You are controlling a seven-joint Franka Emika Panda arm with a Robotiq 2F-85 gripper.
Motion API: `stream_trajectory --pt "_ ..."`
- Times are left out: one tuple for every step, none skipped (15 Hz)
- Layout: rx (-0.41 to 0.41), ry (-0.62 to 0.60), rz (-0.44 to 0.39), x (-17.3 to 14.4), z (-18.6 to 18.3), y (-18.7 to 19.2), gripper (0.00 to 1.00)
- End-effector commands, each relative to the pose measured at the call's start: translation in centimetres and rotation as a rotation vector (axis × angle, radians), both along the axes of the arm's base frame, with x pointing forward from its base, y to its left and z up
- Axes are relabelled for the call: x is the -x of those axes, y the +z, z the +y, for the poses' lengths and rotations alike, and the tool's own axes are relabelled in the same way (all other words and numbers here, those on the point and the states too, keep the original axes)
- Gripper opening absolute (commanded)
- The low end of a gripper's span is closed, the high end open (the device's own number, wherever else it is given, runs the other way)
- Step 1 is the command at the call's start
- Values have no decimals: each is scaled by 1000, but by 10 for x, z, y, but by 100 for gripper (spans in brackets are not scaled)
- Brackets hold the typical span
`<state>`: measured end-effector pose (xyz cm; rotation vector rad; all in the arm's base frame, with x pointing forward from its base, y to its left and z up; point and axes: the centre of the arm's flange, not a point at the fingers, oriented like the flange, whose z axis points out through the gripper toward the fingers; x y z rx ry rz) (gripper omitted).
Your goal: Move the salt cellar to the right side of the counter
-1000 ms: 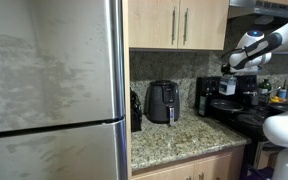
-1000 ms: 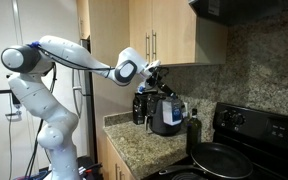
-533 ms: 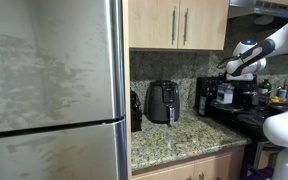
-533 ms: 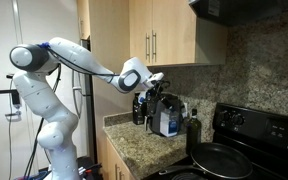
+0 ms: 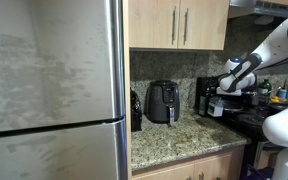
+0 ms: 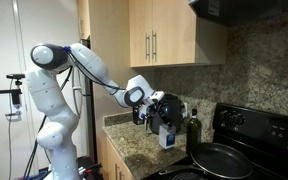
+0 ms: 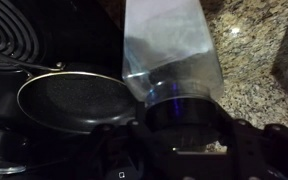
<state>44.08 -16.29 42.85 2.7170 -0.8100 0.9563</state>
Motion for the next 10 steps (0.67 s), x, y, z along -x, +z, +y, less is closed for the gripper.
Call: stream_trajectory --pt "13 -21 21 -7 -6 -14 37" --pt "17 -43 30 -13 -12 -27 37" --pt "8 -58 41 -15 -17 -35 37" --pt "2 -76 50 -9 -31 -44 37" --pt "3 -94 55 -11 -39 -49 37" --pt "11 -111 67 -13 -37 -53 37" --pt "5 -125 74 -15 -43 -58 37" --pt "14 -135 74 -16 -46 -62 37" --pt "19 -136 74 -17 -47 -66 37" --pt "14 -132 69 -18 -45 -70 37"
